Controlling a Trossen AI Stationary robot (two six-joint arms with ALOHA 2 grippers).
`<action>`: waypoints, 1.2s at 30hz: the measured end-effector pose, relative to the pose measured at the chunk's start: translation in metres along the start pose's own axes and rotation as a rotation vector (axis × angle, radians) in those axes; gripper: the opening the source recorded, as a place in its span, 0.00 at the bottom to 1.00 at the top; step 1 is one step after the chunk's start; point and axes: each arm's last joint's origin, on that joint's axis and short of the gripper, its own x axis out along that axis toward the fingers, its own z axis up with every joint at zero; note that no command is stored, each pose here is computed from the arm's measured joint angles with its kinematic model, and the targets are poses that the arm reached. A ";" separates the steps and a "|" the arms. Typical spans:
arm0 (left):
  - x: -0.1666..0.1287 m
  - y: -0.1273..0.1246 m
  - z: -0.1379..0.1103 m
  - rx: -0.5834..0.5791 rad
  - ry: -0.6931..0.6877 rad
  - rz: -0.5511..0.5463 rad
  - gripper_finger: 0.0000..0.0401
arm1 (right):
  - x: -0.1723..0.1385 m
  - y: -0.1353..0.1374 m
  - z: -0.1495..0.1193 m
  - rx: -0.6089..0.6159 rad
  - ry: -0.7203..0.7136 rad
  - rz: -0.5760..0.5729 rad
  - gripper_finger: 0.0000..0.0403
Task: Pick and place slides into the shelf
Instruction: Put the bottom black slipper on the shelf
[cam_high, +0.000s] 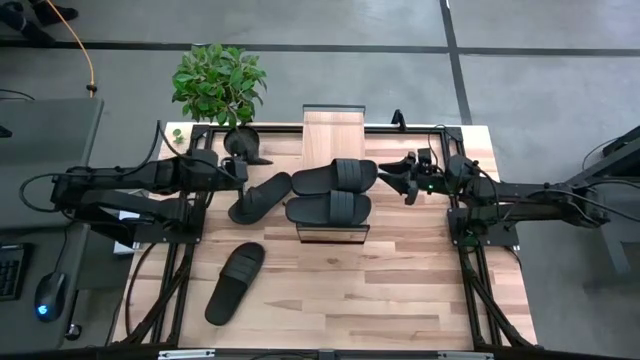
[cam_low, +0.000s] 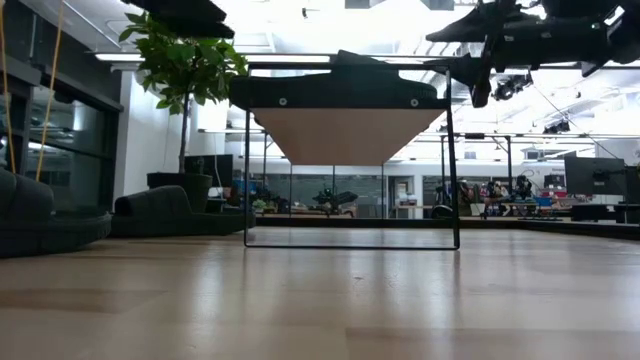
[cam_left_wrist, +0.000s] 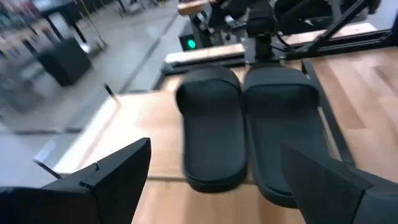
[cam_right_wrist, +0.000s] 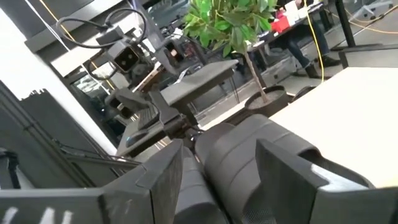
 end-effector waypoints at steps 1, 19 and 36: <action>0.001 -0.001 -0.001 -0.021 0.015 -0.011 0.84 | 0.000 0.000 0.000 0.002 0.001 -0.001 0.48; 0.013 -0.004 0.001 -0.097 0.000 -0.061 0.84 | 0.000 -0.004 -0.007 0.015 0.070 -0.040 0.48; 0.013 -0.004 0.002 -0.092 -0.015 -0.056 0.84 | -0.002 -0.009 -0.015 0.037 0.148 -0.115 0.48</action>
